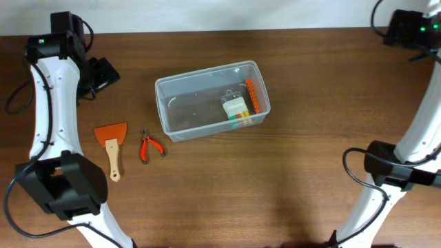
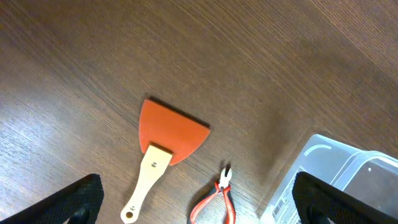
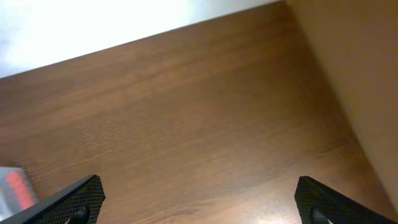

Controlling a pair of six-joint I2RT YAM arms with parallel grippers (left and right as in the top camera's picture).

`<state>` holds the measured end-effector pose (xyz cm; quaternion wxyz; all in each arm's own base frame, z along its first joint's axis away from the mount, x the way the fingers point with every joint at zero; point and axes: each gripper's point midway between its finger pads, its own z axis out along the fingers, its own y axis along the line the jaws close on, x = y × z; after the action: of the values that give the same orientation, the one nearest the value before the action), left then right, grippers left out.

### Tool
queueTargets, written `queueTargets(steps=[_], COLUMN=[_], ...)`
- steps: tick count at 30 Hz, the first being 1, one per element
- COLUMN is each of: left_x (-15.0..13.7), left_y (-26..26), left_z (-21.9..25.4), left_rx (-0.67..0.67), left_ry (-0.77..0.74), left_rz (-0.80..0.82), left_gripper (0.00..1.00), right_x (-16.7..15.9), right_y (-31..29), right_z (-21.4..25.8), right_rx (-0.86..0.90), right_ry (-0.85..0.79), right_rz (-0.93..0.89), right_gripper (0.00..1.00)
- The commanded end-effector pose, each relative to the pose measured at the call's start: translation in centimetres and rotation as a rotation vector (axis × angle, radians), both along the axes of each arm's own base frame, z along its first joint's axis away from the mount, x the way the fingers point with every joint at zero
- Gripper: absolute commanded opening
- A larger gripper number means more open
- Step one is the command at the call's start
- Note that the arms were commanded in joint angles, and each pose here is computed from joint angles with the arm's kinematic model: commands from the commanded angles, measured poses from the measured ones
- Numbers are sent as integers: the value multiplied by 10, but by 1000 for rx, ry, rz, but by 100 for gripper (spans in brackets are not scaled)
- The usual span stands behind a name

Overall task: Pack container
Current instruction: 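Open the right gripper and withdraw it up and right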

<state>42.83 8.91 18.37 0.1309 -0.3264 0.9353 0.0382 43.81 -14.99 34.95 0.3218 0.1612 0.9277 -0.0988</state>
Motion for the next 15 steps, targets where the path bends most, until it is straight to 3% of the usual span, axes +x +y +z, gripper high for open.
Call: queueTargets(steps=[1, 15], left_x=[1, 1], left_y=[2, 2], left_z=[10, 10], left_rx=[8, 8], left_ry=[-28, -28], left_rz=[16, 16], left_gripper=[99, 99], right_x=[-10, -11], right_y=[-16, -18], right_z=[10, 9], right_rx=[-12, -12], right_ry=[-22, -22], right_rz=[-44, -50], right_gripper=[99, 99])
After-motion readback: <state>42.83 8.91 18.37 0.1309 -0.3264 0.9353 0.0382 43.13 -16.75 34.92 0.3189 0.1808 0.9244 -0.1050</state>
